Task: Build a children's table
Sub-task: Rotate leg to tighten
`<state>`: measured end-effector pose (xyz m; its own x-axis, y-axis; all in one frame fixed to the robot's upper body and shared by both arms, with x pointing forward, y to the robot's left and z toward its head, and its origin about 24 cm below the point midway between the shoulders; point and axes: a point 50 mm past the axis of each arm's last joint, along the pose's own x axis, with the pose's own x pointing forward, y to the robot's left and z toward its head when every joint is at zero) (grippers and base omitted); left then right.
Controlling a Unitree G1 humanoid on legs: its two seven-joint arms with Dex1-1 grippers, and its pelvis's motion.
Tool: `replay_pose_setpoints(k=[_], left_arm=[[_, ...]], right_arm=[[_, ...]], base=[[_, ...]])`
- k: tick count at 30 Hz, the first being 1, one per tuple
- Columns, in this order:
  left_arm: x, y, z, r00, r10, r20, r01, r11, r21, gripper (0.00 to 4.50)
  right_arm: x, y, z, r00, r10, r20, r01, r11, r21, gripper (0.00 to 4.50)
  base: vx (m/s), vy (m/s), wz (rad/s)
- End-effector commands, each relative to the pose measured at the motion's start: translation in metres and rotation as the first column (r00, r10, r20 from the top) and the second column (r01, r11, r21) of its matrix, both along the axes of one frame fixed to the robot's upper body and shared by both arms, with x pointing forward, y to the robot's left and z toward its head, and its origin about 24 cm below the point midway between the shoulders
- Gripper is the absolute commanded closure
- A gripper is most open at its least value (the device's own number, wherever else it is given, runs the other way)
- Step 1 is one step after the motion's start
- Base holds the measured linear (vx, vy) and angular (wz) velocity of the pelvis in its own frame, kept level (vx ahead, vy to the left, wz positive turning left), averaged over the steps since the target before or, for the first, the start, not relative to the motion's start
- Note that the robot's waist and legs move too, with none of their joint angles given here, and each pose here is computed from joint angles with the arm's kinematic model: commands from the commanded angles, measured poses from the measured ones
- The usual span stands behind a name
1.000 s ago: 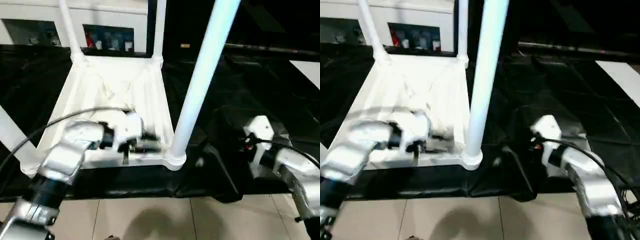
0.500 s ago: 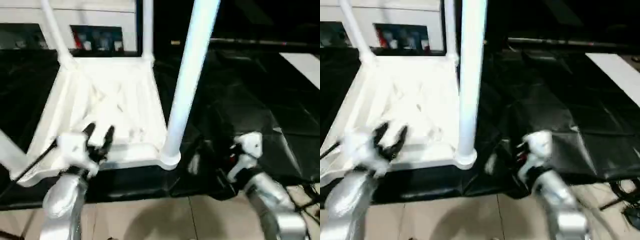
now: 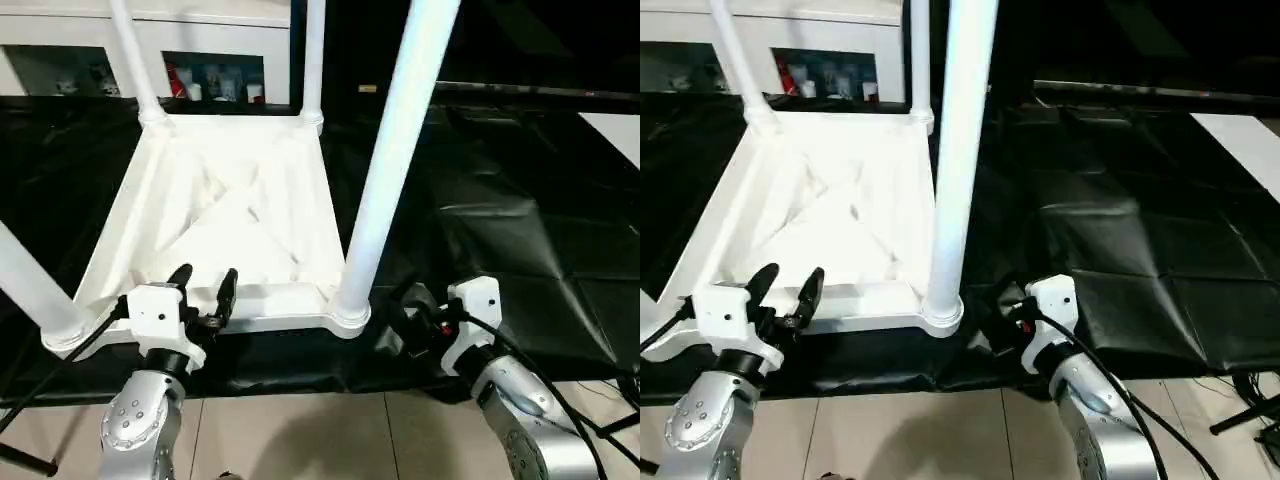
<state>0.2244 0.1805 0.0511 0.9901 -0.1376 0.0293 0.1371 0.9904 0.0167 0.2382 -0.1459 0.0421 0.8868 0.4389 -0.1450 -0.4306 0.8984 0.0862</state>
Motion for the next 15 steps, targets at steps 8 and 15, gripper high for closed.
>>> replay_pose_setpoints(k=[8, 15], left_arm=[[0.0030, -0.0017, 0.0007, 1.000, -0.022, -0.008, 0.022, 0.999, 0.030, 0.97], [0.0065, 0.0024, 0.0039, 1.000, -0.021, 0.004, 0.021, 0.998, 0.061, 0.97]], right_arm=[[0.0046, 0.0071, -0.0011, 1.000, 0.014, -0.003, -0.014, 1.000, -0.006, 0.16], [0.0061, 0.0099, -0.0029, 1.000, 0.020, -0.002, -0.020, 1.000, -0.014, 0.16]], base=[[0.000, 0.000, 0.00], [0.000, 0.000, 0.00]])
